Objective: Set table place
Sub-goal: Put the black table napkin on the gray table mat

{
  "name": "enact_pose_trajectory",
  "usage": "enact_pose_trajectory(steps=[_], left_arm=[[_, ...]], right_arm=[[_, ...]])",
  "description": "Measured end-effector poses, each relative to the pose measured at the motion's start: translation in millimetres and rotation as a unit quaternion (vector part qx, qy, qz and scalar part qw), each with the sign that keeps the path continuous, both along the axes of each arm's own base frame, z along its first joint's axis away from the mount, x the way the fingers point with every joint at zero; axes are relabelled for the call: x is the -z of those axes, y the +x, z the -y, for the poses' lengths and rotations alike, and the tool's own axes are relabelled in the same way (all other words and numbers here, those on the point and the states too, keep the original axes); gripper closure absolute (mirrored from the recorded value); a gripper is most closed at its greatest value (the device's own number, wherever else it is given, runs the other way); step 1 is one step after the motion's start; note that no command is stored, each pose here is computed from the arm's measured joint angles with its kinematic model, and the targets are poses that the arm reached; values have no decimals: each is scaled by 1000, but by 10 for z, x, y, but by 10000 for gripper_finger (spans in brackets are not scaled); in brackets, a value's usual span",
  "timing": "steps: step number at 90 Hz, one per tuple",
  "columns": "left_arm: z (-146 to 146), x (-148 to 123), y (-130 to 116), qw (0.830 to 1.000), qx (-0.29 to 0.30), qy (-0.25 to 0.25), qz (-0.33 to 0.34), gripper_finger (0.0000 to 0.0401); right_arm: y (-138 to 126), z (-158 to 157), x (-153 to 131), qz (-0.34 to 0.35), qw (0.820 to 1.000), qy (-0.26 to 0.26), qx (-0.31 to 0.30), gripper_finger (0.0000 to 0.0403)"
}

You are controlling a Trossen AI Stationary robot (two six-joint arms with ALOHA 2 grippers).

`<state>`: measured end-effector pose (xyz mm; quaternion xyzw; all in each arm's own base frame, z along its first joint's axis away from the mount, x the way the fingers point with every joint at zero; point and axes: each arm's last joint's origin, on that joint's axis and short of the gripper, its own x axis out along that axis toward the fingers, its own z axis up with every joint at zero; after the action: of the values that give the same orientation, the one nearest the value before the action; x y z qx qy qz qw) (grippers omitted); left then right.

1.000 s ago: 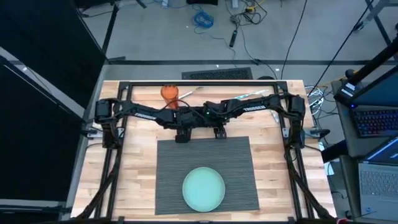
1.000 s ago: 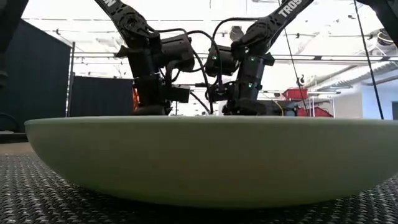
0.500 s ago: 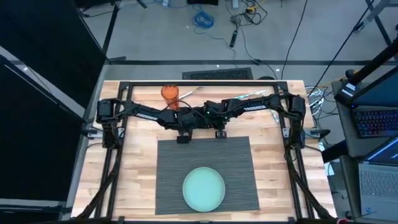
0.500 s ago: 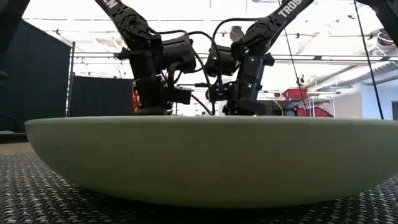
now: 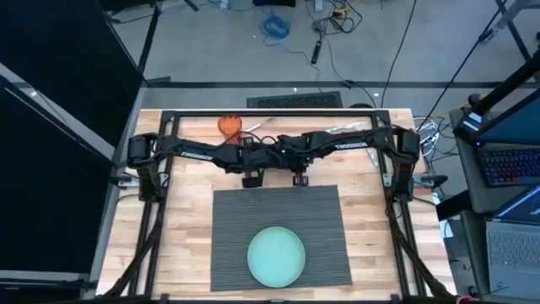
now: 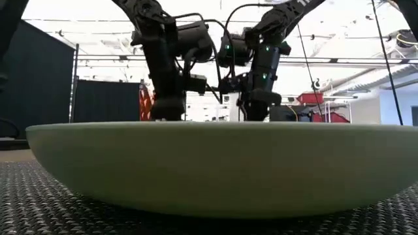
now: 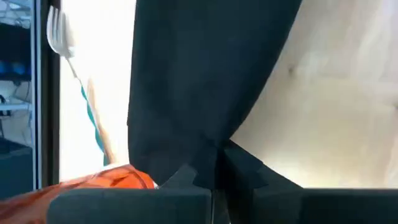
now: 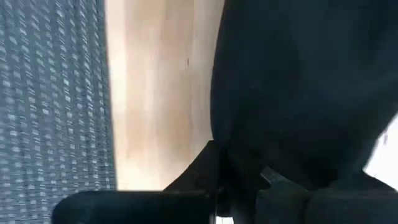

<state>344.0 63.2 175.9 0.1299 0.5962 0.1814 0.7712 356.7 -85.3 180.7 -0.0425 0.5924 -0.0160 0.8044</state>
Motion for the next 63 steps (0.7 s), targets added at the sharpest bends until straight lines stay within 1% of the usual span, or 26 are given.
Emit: enact_pose_trajectory(steps=[6, 12, 19, 34, 40, 52, 63], left_arm=[[58, -81, 37, 1000, -3, -4, 10, 401], [138, -143, 48, 1000, -1, -12, 2, 401], [264, -157, 55, 1000, 10, -16, -3, 401], [542, -277, 32, 999, 15, -22, 25, 401], [660, -331, -3, 999, 18, -21, 31, 401], [894, -498, -64, 997, 30, -18, 65, 401], [1104, -588, -166, 996, 36, -28, 73, 401]], right_arm=[[9, -50, -83, 11, 1000, -1, -4, 402], [35, -98, -136, 19, 1000, 0, -7, 402], [35, -151, -144, 13, 1000, 3, -9, 403], [42, -290, -173, 14, 1000, 3, -26, 403], [51, -361, -177, 14, 999, 1, -42, 403], [54, -532, -237, 22, 996, 1, -84, 403], [38, -688, -346, 45, 990, 32, -126, 403]])
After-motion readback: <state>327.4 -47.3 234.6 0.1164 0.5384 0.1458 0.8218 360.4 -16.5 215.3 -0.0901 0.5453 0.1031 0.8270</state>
